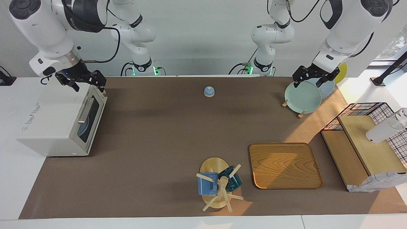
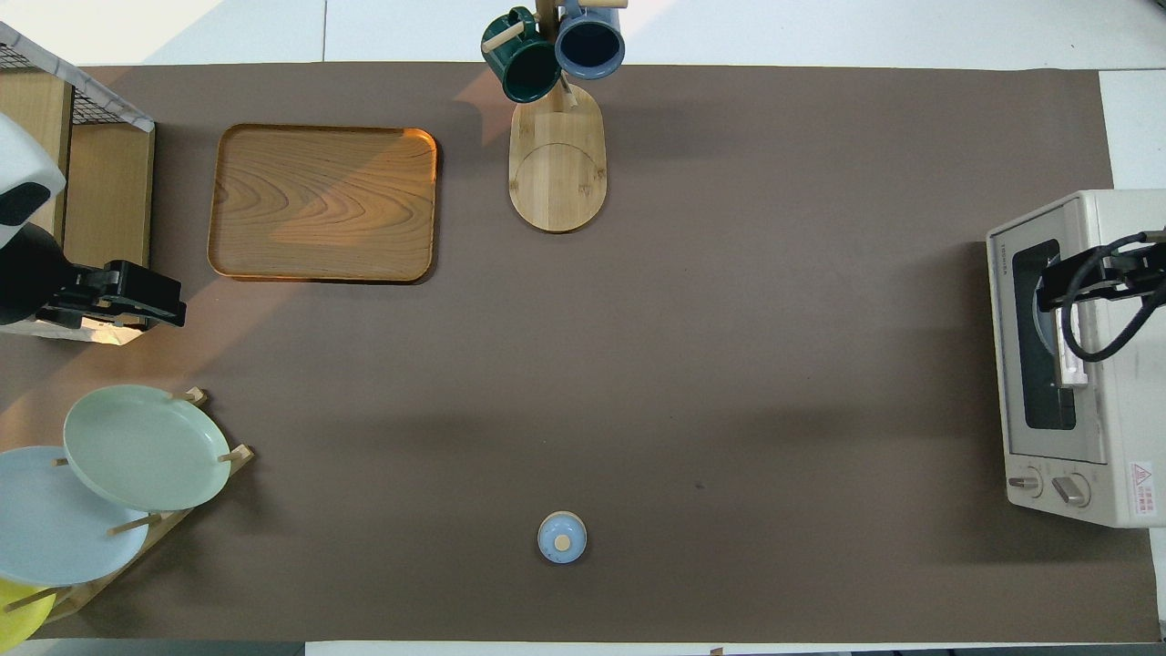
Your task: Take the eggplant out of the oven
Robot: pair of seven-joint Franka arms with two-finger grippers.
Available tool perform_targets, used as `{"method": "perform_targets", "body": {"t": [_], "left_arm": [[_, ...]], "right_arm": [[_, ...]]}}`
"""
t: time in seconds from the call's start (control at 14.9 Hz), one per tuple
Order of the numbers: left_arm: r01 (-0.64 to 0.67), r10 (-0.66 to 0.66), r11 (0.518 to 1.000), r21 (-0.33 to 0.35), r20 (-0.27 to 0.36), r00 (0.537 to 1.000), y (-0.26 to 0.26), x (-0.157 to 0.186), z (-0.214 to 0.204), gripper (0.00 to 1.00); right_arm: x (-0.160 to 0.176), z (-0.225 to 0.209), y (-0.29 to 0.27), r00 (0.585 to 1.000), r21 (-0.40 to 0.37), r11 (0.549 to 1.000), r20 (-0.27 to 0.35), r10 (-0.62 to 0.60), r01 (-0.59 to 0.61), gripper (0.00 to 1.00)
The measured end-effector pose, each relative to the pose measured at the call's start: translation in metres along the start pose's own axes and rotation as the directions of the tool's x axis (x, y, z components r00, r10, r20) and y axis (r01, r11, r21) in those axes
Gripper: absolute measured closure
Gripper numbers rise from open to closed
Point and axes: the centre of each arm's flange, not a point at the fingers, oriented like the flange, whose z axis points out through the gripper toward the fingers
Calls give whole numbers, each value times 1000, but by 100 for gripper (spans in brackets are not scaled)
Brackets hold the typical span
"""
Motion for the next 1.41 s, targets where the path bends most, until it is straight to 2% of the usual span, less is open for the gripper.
{"method": "perform_targets", "body": {"t": [0.13,0.33,0.54,0.6,0.74,0.94,1.14,1.41], "left_arm": [[0,0,1000,0,0,1000,0,0,0,0],[0,0,1000,0,0,1000,0,0,0,0],[0,0,1000,0,0,1000,0,0,0,0],[0,0,1000,0,0,1000,0,0,0,0],[0,0,1000,0,0,1000,0,0,0,0],[0,0,1000,0,0,1000,0,0,0,0],[0,0,1000,0,0,1000,0,0,0,0],[0,0,1000,0,0,1000,0,0,0,0]], "right_arm": [[4,3,0,999,-3,999,-25,-45,45,30],[17,32,5,994,-12,997,-74,-77,76,60],[22,61,16,995,-30,996,-58,-84,82,92],[24,68,21,995,-38,996,-61,-79,77,99],[28,87,31,993,-62,994,-69,-93,89,99],[27,114,35,988,-98,985,-46,-148,143,99],[26,120,38,979,-113,974,-35,-199,194,99],[25,123,41,979,-113,974,-36,-203,198,99]]}}
